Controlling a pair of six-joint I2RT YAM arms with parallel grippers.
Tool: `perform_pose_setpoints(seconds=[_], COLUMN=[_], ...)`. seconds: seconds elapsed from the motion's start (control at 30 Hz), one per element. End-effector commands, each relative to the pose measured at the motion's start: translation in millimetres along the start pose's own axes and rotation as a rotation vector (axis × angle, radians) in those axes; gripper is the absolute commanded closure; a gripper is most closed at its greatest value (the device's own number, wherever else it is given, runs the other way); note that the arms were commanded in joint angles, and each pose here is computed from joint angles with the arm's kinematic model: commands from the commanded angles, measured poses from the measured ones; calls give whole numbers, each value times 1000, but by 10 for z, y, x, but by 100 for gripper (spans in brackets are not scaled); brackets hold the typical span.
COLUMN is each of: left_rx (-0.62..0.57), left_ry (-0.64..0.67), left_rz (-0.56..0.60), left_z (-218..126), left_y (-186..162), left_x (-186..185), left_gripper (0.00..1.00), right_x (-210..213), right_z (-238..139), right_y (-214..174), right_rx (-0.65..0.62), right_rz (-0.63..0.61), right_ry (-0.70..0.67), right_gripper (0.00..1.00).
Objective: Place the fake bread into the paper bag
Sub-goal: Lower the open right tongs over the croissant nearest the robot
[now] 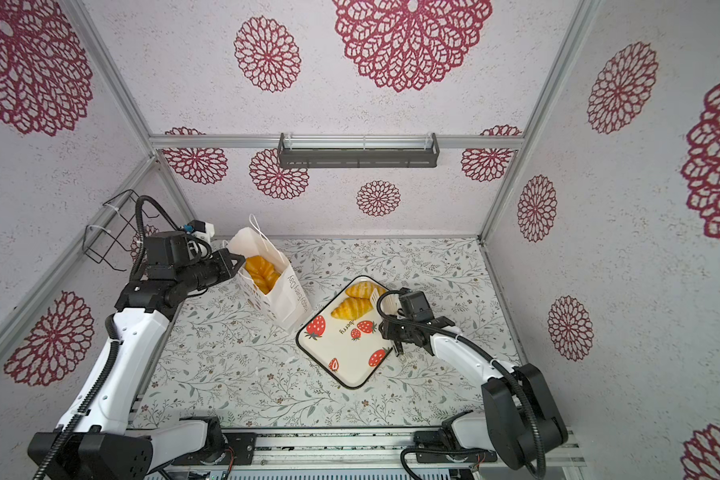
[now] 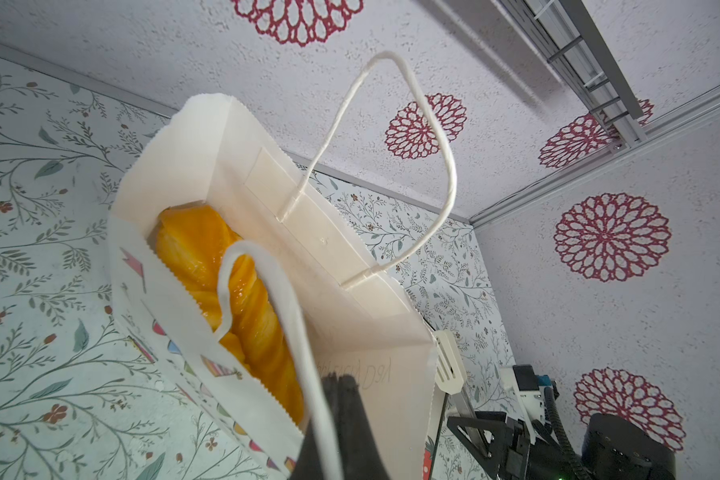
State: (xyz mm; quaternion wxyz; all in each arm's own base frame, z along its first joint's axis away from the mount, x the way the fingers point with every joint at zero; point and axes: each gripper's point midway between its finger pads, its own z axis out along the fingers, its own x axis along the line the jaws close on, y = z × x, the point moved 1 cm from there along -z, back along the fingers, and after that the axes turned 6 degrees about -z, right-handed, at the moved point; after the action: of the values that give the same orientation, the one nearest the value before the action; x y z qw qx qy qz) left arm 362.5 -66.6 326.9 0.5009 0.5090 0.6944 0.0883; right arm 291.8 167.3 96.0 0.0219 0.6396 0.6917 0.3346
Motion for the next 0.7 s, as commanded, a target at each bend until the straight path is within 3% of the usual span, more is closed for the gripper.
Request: perform_pose_setpoints(seconds=[0.0,0.67], left_rx=[-16,-11], left_ry=[2,-4], left_rz=[10,7], left_z=[-15,3], left_y=[53,52], left_x=[2,-3], left_gripper=[100,100], right_x=[106,134], right_z=[-23,24], right_y=[191,-3], right_rx=[-63,-20], right_rz=[8,-4], right_ry=[61,118], right_gripper=[63,63])
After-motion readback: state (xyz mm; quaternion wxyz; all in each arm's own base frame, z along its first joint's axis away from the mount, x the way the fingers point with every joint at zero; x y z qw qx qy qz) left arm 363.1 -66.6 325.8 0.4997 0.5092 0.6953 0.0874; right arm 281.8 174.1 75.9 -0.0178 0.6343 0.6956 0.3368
